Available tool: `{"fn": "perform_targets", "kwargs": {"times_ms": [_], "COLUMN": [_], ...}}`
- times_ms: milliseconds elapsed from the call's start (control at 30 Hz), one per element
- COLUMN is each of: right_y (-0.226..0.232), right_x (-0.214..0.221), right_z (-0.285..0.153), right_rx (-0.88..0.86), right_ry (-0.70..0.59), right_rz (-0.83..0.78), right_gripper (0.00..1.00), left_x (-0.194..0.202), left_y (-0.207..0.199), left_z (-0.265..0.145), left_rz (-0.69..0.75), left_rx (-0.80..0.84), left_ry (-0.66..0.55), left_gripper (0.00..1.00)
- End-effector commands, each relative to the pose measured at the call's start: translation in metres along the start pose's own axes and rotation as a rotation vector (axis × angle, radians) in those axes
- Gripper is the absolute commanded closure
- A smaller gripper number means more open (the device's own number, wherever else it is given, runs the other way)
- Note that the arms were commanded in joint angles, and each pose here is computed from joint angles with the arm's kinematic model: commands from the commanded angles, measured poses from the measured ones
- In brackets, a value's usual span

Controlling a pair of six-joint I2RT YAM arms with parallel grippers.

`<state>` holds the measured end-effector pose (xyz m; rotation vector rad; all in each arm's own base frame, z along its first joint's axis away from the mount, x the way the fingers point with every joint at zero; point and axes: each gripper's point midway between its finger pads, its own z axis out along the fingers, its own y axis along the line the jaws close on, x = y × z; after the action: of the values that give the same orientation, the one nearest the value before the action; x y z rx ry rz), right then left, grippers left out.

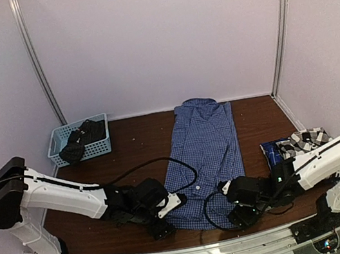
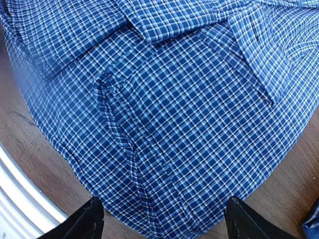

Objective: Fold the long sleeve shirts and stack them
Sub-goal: Move the rectangle-folded shirt to the center of the board.

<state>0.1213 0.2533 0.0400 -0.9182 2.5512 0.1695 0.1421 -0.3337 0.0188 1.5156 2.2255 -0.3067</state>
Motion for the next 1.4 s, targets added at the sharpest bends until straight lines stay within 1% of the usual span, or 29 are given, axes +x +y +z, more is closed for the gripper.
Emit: {"fn": "perform_targets", "kwargs": {"times_ms": [0, 100, 300, 367, 533, 667, 867, 967, 1000, 1067, 1100, 1200, 1367], "right_y": [0.005, 0.005, -0.004, -0.007, -0.009, -0.009, -0.002, 0.002, 0.004, 0.008, 0.01, 0.019, 0.042], "right_x": [0.007, 0.013, 0.025, 0.027, 0.029, 0.03, 0.04, 0.043, 0.043, 0.043, 0.044, 0.043, 0.048], "right_z": [0.006, 0.011, 0.022, 0.024, 0.021, 0.015, 0.01, 0.01, 0.01, 0.007, 0.006, 0.001, -0.012], "right_rx": [-0.014, -0.016, 0.032, 0.05, 0.063, 0.056, 0.029, 0.021, 0.02, 0.019, 0.017, -0.012, -0.108], "right_ry": [0.027, 0.048, 0.076, 0.077, 0.049, 0.023, -0.003, -0.014, -0.02, -0.03, -0.034, -0.042, -0.036], "right_rz": [-0.028, -0.028, -0.006, 0.002, 0.033, 0.054, 0.058, 0.039, 0.029, 0.013, 0.007, -0.011, -0.052], "right_gripper": [0.17, 0.21, 0.25, 0.28, 0.38, 0.52, 0.67, 0.8, 0.88, 0.99, 1.0, 1.0, 1.0], "left_x": [-0.009, -0.006, -0.001, 0.001, 0.008, 0.013, 0.016, 0.02, 0.02, 0.021, 0.021, 0.022, 0.028], "left_y": [-0.003, -0.007, -0.011, -0.018, -0.025, -0.029, -0.034, -0.041, -0.045, -0.053, -0.056, -0.066, -0.081], "left_z": [0.006, 0.011, 0.013, 0.013, 0.015, 0.014, 0.011, 0.009, 0.008, 0.005, 0.003, -0.004, -0.015], "left_rz": [0.042, 0.045, 0.039, 0.037, 0.01, -0.013, -0.05, -0.06, -0.059, -0.055, -0.054, -0.05, -0.079], "left_rx": [0.012, 0.035, 0.057, 0.099, 0.138, 0.161, 0.187, 0.199, 0.207, 0.217, 0.221, 0.234, 0.238], "left_ry": [-0.016, 0.0, 0.025, 0.035, 0.055, 0.061, 0.057, 0.064, 0.064, 0.061, 0.062, 0.07, 0.108], "left_gripper": [0.19, 0.23, 0.35, 0.41, 0.58, 0.72, 0.88, 0.96, 0.98, 1.0, 1.0, 1.0, 1.0]}}
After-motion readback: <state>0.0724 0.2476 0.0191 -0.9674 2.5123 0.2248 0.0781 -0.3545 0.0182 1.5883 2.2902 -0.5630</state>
